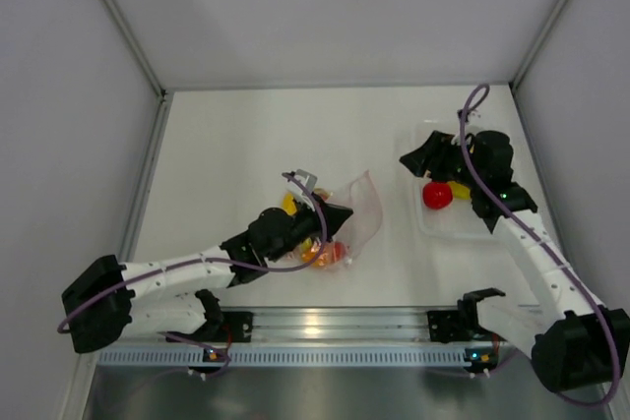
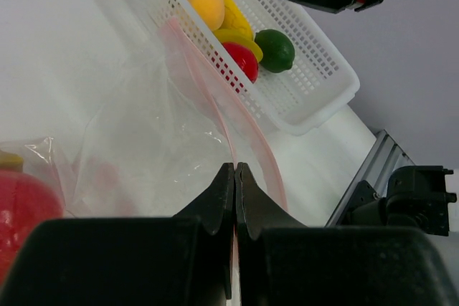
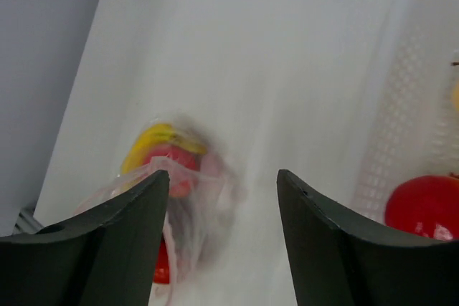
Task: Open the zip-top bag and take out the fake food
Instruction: Place the fake fruit in the bin.
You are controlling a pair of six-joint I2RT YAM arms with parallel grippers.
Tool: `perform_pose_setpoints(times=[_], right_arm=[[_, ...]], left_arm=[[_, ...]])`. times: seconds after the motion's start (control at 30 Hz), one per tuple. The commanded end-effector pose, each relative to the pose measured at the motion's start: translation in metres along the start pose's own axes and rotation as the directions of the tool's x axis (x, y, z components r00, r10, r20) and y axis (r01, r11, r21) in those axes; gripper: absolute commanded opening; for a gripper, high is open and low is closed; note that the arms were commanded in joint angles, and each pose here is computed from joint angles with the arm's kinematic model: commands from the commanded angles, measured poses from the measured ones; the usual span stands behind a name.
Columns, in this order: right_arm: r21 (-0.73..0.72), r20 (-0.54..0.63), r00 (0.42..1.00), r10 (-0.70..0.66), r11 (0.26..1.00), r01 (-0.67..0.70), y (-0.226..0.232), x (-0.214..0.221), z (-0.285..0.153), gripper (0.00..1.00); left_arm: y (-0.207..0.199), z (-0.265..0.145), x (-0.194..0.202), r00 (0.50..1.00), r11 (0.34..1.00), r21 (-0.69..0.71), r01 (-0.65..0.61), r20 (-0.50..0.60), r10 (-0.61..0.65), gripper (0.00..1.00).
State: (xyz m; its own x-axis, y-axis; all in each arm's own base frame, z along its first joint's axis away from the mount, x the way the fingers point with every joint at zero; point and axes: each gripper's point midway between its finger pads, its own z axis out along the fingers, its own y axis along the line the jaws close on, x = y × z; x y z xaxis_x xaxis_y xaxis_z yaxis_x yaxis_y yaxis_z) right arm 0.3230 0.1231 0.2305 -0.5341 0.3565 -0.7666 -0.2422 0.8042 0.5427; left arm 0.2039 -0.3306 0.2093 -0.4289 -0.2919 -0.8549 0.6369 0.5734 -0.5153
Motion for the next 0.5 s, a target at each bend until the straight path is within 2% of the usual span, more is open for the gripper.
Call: perform_pose_setpoints(times=[0.0, 0.07, 0.1, 0.23, 0.47], right_arm=[[-0.106, -0.001, 0.999, -0.044, 0.993, 0.044, 0.048, 0.018, -0.002, 0.61], [-0.13, 0.001, 0.999, -0.044, 0.991, 0.044, 0.062, 0.027, -0.003, 0.57], [-0.122, -0.004, 0.999, -0.048, 0.991, 0.047, 0.064, 0.033, -0.002, 0.52], [-0.176, -0.045, 0.998, -0.043, 0.984, 0.034, 0.092, 0.059, -0.001, 0.48], [-0.15, -0.081, 0.997, 0.017, 0.988, -0.029, 0.106, 0.089, 0.001, 0.36]], left_arm=[[-0.022, 0.007, -0.026, 0.998, 0.998, 0.063, 0.018, 0.053, -0.021, 0.0], [-0.024, 0.008, -0.027, 0.999, 0.998, 0.069, 0.016, 0.051, -0.02, 0.0], [-0.025, 0.009, -0.027, 0.999, 0.997, 0.072, 0.014, 0.049, -0.018, 0.0], [-0.029, 0.012, -0.028, 0.999, 0.997, 0.081, 0.014, 0.045, -0.018, 0.0], [-0.026, 0.02, -0.031, 0.999, 0.999, 0.047, 0.019, 0.042, -0.021, 0.0]])
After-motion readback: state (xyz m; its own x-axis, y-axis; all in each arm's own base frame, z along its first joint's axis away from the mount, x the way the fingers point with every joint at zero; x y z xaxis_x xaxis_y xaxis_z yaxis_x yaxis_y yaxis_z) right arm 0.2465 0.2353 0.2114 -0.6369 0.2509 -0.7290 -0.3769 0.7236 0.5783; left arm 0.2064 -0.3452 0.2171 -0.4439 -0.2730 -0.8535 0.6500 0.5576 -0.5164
